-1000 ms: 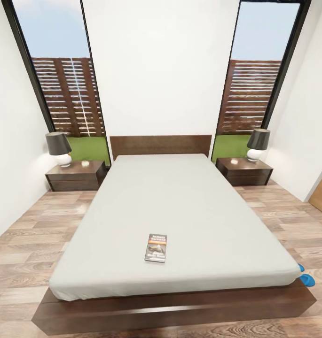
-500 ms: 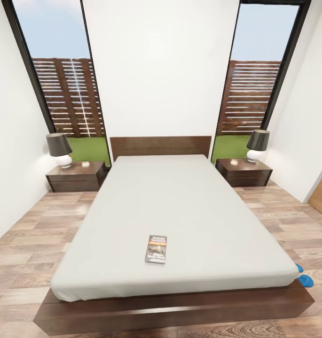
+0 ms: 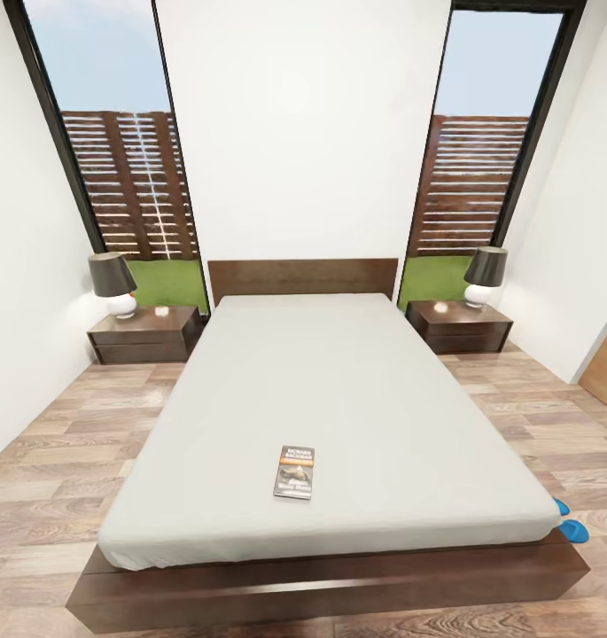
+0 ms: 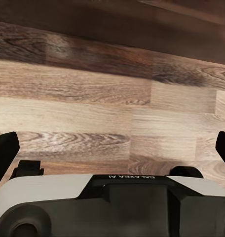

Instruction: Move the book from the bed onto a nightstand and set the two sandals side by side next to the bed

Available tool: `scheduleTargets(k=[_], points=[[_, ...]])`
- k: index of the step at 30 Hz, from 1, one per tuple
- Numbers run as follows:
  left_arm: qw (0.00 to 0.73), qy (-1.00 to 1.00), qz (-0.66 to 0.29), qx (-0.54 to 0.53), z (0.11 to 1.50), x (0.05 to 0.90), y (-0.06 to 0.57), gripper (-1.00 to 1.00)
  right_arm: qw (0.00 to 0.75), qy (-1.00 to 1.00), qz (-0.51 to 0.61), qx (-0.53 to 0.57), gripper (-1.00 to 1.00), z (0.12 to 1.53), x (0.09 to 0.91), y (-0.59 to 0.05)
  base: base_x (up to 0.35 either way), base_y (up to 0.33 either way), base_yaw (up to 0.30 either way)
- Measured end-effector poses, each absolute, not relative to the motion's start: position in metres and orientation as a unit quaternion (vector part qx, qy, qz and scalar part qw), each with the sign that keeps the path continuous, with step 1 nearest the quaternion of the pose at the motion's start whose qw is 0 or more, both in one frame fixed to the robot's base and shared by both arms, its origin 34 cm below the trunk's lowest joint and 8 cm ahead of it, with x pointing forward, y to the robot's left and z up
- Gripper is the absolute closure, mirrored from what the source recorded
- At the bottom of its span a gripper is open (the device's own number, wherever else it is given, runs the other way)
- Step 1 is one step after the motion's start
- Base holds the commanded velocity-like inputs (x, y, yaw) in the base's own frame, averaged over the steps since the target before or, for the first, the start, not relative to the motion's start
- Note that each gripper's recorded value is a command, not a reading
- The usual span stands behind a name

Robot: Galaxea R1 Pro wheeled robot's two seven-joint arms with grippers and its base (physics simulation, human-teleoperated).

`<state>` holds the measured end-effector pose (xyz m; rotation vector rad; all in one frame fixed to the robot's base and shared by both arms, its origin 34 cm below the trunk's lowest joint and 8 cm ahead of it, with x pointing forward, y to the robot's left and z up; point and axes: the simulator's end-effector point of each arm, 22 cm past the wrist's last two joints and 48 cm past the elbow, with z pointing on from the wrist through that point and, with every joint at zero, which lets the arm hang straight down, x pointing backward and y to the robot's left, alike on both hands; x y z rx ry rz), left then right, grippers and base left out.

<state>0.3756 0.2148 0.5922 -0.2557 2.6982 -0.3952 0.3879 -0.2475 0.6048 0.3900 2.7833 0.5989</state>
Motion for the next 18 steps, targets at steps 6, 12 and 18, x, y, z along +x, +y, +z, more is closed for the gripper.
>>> scheduleTargets(k=[6,12,18], points=[[0.2,0.965,-0.142,-0.091,0.599,0.374,0.215,-1.0,0.135,0.96,0.206,0.134,-1.0,0.611,0.387,-0.248,0.0,0.0,0.0],[0.2,0.965,-0.142,-0.091,0.605,0.372,0.214,-1.0,0.135,0.96,0.205,0.133,-1.0,0.618,0.385,-0.248,0.0,0.0,0.0],[0.2,0.965,-0.142,-0.092,0.606,0.372,0.214,-1.0,0.135,0.96,0.205,0.132,-1.0,0.619,0.385,-0.248,0.0,0.0,0.0]])
